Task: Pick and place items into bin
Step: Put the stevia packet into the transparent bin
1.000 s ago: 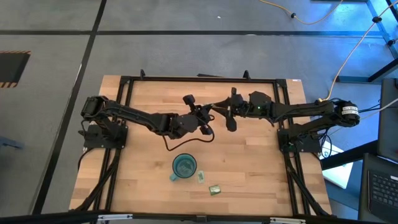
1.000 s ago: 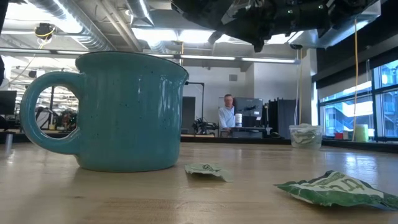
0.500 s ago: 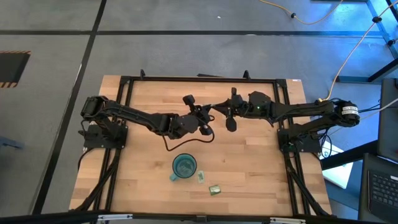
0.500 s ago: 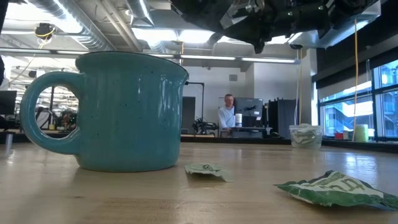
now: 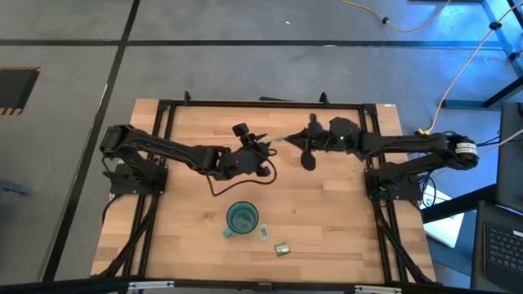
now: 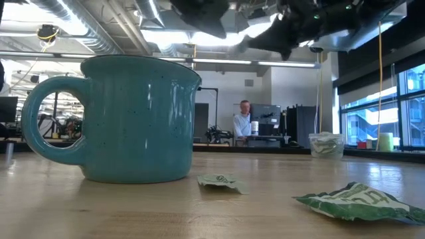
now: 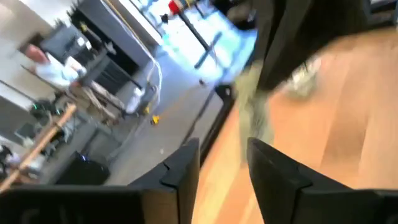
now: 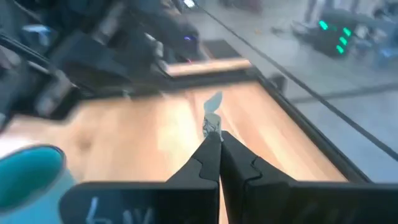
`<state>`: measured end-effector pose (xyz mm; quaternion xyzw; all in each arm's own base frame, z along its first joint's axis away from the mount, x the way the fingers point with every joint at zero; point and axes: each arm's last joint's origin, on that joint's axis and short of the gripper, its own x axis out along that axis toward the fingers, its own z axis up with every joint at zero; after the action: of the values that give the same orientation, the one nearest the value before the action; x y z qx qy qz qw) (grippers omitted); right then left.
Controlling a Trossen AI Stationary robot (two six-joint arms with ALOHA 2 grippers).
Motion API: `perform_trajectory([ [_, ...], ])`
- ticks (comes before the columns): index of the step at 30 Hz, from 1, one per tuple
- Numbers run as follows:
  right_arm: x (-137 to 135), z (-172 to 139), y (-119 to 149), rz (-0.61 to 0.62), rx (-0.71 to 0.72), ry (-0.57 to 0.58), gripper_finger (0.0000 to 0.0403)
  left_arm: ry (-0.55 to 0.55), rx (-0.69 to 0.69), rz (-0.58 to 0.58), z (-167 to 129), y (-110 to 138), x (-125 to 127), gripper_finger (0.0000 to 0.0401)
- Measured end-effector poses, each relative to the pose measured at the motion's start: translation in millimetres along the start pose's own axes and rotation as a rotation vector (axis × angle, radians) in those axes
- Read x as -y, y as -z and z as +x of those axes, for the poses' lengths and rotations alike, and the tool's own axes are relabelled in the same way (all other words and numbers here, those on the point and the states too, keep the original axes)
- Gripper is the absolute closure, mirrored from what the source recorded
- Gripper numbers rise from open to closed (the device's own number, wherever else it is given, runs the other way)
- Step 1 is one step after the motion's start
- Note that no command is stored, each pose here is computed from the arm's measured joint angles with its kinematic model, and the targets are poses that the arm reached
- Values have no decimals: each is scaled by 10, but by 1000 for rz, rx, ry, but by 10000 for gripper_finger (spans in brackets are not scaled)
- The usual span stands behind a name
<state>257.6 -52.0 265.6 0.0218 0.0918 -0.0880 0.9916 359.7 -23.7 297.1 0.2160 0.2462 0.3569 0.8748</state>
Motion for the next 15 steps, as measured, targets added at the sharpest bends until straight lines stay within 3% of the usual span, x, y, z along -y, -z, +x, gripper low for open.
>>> perform_trajectory([
  [3, 125, -195, -25, 37, -83, 88, 402, 69, -72, -26, -60, 84, -102, 267],
  [11, 574, -788, 129, 242, -438, 393, 403, 475, -238, -125, -73, 250, -180, 275],
  [15, 772, -927, 274, 321, -561, 511, 403, 562, -255, -142, -30, 267, -181, 280],
])
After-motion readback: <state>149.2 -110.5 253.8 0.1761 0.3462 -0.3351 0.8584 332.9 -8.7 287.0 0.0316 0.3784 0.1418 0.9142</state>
